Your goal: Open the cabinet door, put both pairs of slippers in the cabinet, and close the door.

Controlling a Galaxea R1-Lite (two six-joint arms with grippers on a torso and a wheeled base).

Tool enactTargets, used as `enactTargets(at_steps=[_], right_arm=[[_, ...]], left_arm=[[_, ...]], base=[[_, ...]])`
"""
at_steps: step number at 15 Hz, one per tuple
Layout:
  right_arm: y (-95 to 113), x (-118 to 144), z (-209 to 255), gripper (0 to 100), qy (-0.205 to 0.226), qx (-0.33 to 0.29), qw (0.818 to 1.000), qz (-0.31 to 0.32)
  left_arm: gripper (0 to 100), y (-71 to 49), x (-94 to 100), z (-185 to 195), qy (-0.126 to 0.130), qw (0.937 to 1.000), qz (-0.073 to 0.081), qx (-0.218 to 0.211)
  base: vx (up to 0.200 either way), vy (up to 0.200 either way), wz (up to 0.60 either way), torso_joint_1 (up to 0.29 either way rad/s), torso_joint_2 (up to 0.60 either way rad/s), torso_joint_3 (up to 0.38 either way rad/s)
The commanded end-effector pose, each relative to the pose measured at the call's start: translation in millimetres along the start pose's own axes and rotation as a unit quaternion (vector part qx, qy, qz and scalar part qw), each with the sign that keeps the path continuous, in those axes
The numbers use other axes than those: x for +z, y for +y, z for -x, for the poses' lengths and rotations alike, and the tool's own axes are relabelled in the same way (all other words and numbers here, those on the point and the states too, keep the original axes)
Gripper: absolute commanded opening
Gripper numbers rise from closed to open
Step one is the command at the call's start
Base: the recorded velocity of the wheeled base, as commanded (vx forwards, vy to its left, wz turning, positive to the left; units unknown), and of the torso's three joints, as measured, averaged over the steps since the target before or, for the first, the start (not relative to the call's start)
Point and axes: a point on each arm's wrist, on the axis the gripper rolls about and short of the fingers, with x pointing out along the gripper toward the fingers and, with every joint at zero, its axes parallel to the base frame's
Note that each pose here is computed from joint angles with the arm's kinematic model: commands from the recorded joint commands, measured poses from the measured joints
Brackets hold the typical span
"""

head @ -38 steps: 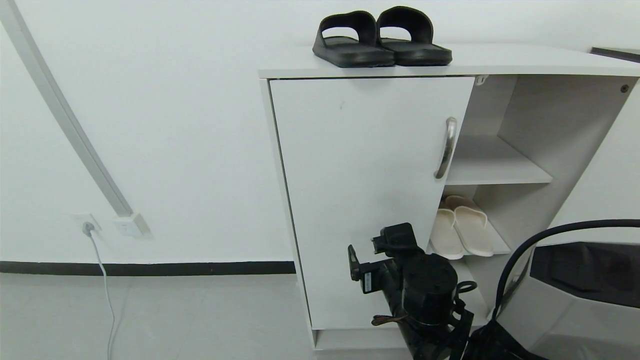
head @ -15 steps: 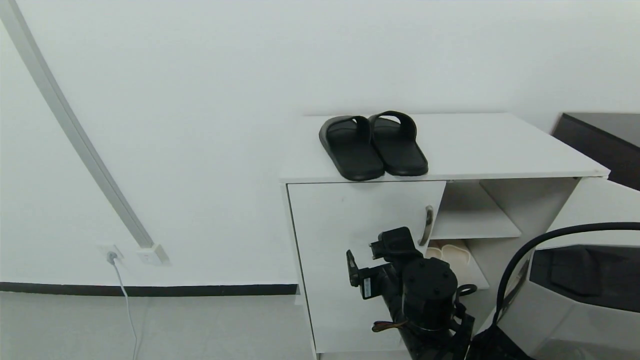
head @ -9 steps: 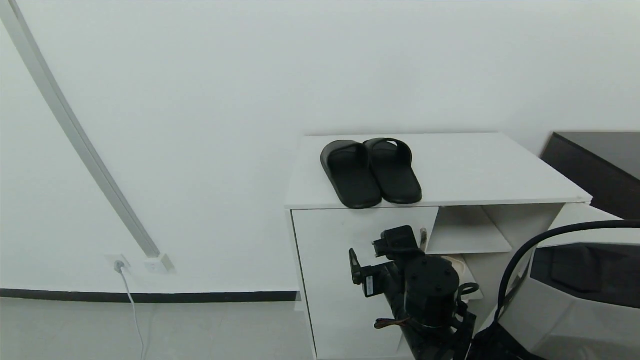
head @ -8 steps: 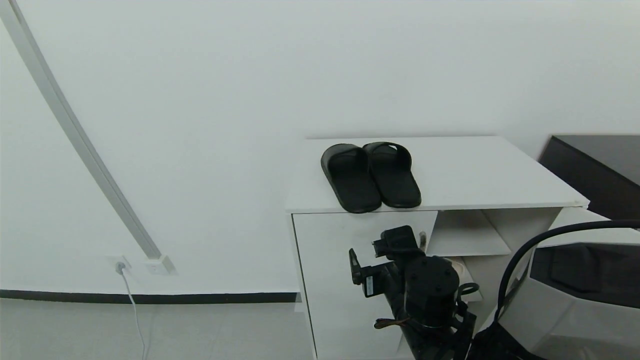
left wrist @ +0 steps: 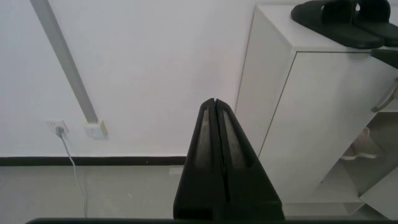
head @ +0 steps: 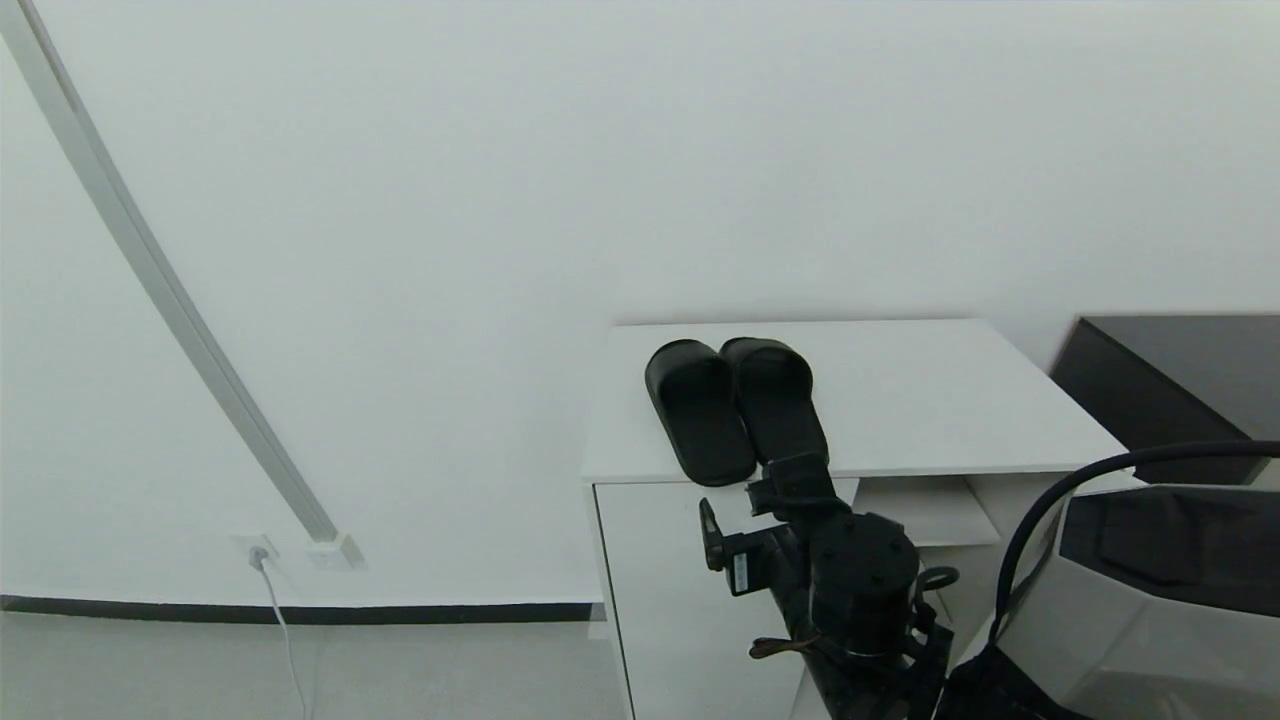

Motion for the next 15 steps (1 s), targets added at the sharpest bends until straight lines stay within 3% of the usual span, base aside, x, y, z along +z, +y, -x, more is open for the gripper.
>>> enactTargets(at_steps=[1,6,10,11,15], right_arm=[[0.1,-1.4,-0.3,100,0.002,0.000,1.000,0.002],[-6.1,-4.5,-0.4,100,0.003,0.019,1.000,-0.001],[-6.1,6.2,-1.3,100,-0.024,0.020,0.999,-0.009],[-7.3,17.7,-6.2,100,-0.034,0.016,0.999,-0.005],[-1.3,68.7,-22.2,100,0.001,0.011,1.000,-0.021]], left_arm=[[0,0.0,0.1,-0.1,0.001,1.0000,0.000,0.000],[0,0.0,0.1,-0.1,0.001,1.0000,0.000,0.000],[0,-0.1,0.1,-0.1,0.001,1.0000,-0.003,0.000],[0,-0.1,0.1,-0.1,0.001,1.0000,-0.003,0.000],[0,-0.1,0.1,-0.1,0.001,1.0000,-0.004,-0.001]], base=[[0.000,0.000,0.00,0.217,-0.49,-0.271],[0.000,0.000,0.00,0.169,-0.37,-0.202],[0.000,0.000,0.00,0.008,-0.02,-0.010],[0.000,0.000,0.00,0.000,0.00,0.000],[0.000,0.000,0.00,0.000,0.00,0.000]])
